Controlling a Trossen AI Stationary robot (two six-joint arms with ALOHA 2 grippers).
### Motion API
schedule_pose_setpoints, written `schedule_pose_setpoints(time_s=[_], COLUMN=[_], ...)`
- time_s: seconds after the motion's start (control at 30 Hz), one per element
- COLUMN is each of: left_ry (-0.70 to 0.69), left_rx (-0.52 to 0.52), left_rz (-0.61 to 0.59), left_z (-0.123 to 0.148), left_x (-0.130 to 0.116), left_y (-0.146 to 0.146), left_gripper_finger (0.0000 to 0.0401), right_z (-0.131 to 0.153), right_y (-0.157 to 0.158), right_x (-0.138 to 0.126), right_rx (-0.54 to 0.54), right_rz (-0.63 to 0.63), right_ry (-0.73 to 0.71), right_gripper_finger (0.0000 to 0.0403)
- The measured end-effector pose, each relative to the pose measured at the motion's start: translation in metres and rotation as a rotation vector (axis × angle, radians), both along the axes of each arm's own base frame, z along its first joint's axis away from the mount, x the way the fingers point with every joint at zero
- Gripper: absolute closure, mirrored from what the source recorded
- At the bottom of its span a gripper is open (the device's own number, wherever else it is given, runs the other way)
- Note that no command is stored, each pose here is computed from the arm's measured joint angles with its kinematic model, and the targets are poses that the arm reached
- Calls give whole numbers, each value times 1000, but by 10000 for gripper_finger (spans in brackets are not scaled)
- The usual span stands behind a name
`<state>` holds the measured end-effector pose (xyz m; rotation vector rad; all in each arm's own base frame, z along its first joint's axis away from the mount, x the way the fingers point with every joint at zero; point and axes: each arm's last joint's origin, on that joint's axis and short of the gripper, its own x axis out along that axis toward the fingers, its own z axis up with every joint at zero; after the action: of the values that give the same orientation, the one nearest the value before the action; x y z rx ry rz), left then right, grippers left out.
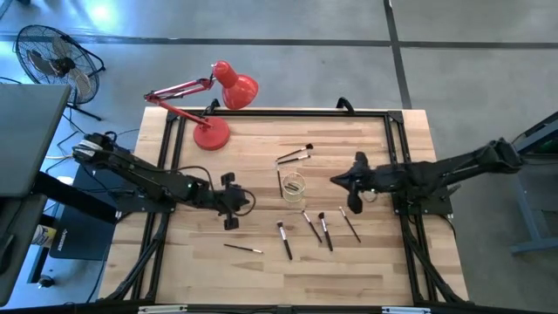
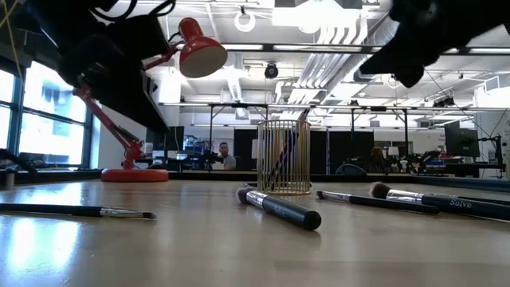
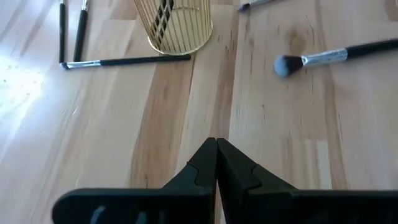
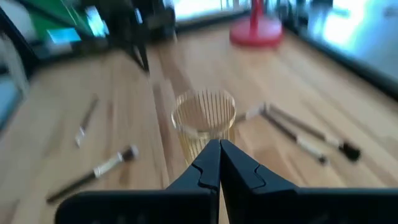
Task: Put items in baskets/containers
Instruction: Put the eyeshadow brush into the wire organizer
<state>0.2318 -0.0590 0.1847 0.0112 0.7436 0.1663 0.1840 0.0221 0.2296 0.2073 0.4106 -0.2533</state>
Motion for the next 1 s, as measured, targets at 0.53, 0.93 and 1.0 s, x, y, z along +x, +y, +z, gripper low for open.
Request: schedule_pose_setpoints(time_s=[0.53, 0.93, 1.0], left_ry=[-281, -245, -250], left_rx=[-165, -183, -189], left_rz=[-32, -70, -52], left_z=[32, 26, 26], left_x=[-43, -45, -44], left_y=[15, 0, 0], left_gripper_finger=[401, 401, 401], right_z=[-7, -50, -56], right_y=[26, 33, 33], right_x=[51, 62, 64], right_rx=[303, 333, 331], right_rz=[-232, -410, -414], right_ry=[742, 940, 968], right_gripper_finger=[397, 333, 323])
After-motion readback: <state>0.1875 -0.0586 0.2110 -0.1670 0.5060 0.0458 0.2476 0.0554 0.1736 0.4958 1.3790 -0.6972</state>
